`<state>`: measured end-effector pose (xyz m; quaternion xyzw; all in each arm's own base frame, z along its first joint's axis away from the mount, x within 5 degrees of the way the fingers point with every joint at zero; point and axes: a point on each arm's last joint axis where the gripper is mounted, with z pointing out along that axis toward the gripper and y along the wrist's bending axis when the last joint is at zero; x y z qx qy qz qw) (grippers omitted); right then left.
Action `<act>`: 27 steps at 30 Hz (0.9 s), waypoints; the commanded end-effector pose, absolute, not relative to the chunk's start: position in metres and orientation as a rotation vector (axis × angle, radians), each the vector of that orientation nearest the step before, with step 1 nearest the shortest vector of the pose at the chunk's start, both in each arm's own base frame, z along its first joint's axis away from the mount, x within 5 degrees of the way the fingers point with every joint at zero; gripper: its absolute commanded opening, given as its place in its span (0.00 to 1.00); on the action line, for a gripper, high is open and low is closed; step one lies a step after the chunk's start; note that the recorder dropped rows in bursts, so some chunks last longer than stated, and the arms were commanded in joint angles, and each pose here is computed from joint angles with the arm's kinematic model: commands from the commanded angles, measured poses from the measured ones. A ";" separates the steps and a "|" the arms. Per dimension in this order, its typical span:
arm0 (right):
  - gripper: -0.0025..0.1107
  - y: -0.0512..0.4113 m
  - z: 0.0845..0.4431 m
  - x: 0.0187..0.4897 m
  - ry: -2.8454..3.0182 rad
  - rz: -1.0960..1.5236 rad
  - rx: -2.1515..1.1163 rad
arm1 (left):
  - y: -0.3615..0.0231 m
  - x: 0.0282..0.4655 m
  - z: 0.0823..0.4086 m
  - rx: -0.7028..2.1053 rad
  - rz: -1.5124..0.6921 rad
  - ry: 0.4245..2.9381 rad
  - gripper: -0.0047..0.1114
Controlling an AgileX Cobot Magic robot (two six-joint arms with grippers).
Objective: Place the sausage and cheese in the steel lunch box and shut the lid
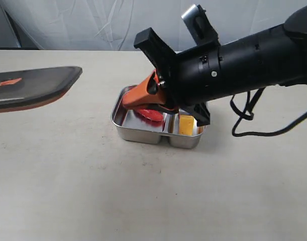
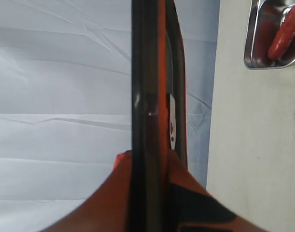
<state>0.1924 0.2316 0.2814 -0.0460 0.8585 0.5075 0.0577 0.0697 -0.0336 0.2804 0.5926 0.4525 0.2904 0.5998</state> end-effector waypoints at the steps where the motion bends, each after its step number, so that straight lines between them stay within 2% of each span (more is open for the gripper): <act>1: 0.02 0.248 0.283 0.209 2.567 1.689 -0.121 | -0.034 0.067 0.278 1.377 0.658 1.031 0.04; 6: 0.02 0.267 0.286 0.217 2.608 1.863 -0.236 | -0.037 0.065 0.275 1.420 0.636 0.995 0.04; 16: 0.03 0.277 0.263 0.222 2.746 1.883 -0.350 | -0.038 0.063 0.272 1.540 0.695 0.896 0.04; 18: 0.11 0.277 0.262 0.223 2.741 1.863 -0.367 | -0.038 0.063 0.272 1.544 0.700 0.889 0.04; 21: 0.35 0.277 0.262 0.222 2.739 1.864 -0.373 | -0.037 0.063 0.272 1.540 0.713 0.879 0.04; 24: 0.62 0.277 0.261 0.223 2.736 1.851 -0.364 | -0.036 0.062 0.272 1.541 0.713 0.885 0.04; 25: 0.67 0.277 0.261 0.224 2.732 1.854 -0.354 | -0.036 0.061 0.272 1.536 0.709 0.886 0.04; 27: 0.68 0.278 0.262 0.225 2.722 1.864 -0.333 | -0.036 0.061 0.272 1.528 0.692 0.895 0.04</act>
